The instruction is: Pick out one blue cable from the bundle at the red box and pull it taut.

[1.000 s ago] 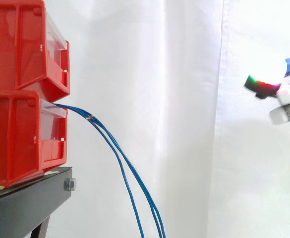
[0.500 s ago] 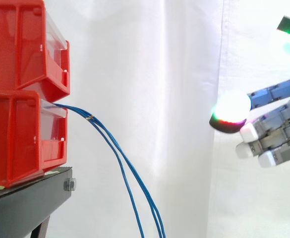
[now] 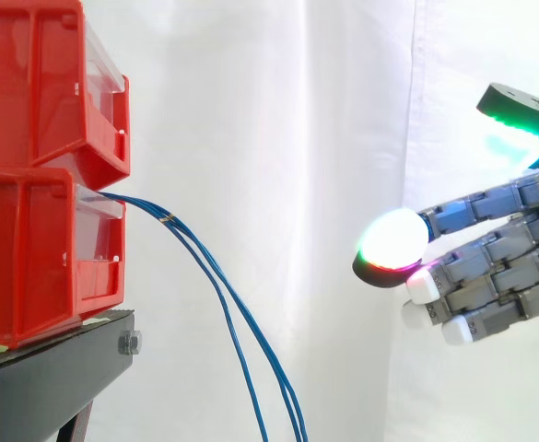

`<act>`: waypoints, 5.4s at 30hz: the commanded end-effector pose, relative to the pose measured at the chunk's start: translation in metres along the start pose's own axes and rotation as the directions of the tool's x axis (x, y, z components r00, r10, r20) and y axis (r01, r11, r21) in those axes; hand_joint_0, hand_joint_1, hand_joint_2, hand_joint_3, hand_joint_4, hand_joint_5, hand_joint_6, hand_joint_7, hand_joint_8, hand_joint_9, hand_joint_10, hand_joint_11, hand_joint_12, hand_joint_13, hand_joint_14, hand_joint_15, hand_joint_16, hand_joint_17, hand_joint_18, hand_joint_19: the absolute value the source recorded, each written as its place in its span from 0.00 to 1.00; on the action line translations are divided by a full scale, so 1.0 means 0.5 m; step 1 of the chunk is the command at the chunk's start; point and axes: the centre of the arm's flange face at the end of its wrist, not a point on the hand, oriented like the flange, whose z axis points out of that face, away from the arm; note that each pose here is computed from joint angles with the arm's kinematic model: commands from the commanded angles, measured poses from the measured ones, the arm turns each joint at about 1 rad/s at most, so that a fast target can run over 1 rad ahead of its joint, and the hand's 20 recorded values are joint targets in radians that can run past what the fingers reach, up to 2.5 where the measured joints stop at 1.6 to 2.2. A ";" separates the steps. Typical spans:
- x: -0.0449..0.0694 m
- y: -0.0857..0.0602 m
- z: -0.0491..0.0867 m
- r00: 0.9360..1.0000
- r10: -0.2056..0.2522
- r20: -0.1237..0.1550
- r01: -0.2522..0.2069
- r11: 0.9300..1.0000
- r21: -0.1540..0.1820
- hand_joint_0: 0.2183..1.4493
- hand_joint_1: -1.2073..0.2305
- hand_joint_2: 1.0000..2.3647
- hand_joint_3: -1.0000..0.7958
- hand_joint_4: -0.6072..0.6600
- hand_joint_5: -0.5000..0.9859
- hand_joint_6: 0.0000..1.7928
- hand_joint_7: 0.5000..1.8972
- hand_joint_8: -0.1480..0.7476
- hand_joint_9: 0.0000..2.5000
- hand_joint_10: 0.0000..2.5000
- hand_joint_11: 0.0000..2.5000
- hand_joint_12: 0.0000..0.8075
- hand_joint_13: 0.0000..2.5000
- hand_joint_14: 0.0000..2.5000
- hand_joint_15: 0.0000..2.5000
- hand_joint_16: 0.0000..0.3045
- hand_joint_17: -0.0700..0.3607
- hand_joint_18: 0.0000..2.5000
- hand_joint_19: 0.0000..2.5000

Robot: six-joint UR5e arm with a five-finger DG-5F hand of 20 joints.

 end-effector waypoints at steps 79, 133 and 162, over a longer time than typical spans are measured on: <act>0.144 -0.137 0.172 0.999 0.044 0.005 -0.043 0.990 -0.132 0.27 0.42 0.00 0.28 0.67 0.23 0.28 0.22 0.47 0.33 0.01 0.19 0.41 0.29 0.01 0.14 0.14 0.38 0.24 0.15; 0.189 -0.132 0.212 0.980 0.185 -0.072 -0.195 0.968 -0.158 0.32 0.41 0.00 0.31 0.67 0.24 0.28 0.26 0.46 0.34 0.01 0.20 0.41 0.31 0.01 0.16 0.14 0.38 0.26 0.18; 0.205 -0.125 0.213 0.977 0.187 -0.099 -0.202 0.963 -0.179 0.32 0.41 0.00 0.30 0.66 0.24 0.28 0.26 0.47 0.34 0.01 0.20 0.42 0.31 0.01 0.16 0.14 0.38 0.26 0.18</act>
